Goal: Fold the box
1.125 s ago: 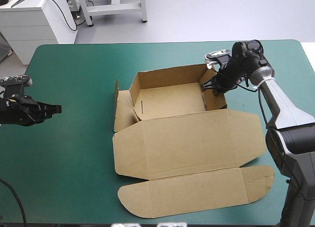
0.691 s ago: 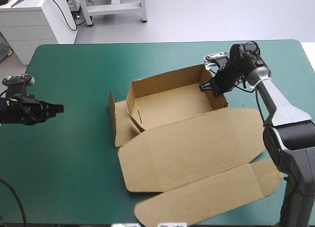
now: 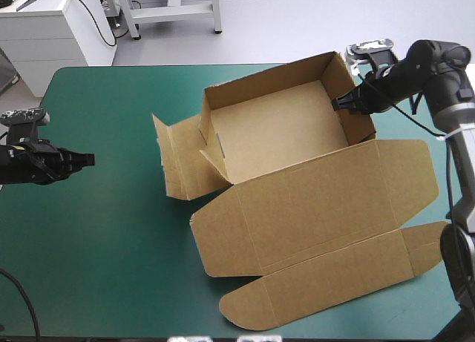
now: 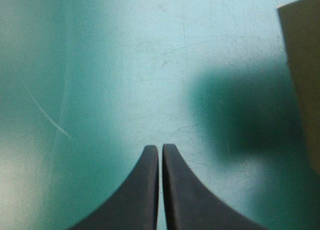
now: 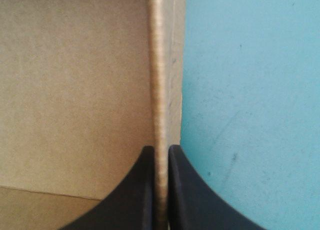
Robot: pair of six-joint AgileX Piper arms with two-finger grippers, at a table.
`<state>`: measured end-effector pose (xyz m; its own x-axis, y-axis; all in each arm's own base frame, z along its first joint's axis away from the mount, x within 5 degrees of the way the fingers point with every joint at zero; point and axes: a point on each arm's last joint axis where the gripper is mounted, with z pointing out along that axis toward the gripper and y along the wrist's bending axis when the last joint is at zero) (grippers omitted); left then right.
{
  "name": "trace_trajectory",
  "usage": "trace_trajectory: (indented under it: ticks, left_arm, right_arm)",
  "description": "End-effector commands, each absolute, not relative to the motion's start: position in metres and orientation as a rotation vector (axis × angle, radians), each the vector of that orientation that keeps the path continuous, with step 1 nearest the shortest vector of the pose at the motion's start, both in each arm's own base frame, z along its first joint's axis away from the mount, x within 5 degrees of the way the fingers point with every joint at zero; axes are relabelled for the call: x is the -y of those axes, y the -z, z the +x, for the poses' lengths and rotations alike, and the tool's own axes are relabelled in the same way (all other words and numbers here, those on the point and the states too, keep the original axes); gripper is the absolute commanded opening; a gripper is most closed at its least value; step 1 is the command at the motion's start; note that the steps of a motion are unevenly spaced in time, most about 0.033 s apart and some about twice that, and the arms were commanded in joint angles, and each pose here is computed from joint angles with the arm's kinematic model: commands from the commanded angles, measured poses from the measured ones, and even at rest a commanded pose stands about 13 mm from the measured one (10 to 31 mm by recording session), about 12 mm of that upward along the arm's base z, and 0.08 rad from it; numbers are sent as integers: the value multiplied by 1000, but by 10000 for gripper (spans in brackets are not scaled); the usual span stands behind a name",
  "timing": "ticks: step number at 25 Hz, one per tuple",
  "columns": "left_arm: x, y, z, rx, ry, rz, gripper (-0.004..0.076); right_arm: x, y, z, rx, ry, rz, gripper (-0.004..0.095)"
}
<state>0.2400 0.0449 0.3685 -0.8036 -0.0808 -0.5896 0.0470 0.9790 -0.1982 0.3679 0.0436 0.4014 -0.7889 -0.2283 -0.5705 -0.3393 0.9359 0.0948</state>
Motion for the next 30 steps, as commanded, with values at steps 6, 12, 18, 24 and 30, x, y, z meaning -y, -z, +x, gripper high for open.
trace_trajectory:
  ticks: [6,12,18,24,30]
  left_arm:
    - [-45,-373,243,-2358,253,-78,7]
    - [-41,-333,252,-2350,396,-147,8]
    - [-19,-302,262,-2178,798,-87,8]
    - [-2,-300,262,-2058,987,106,7]
    - [21,-301,262,-2044,1016,231,7]
  right_arm:
    - [-35,-482,301,-2258,-305,-391,-21]
    - [-39,-486,296,-2237,-362,-392,-21]
    - [-40,-486,296,-2232,-380,-395,-21]
    - [-40,-485,297,-2235,-379,-398,-21]
    - [-43,-486,297,-2221,-424,-412,-21]
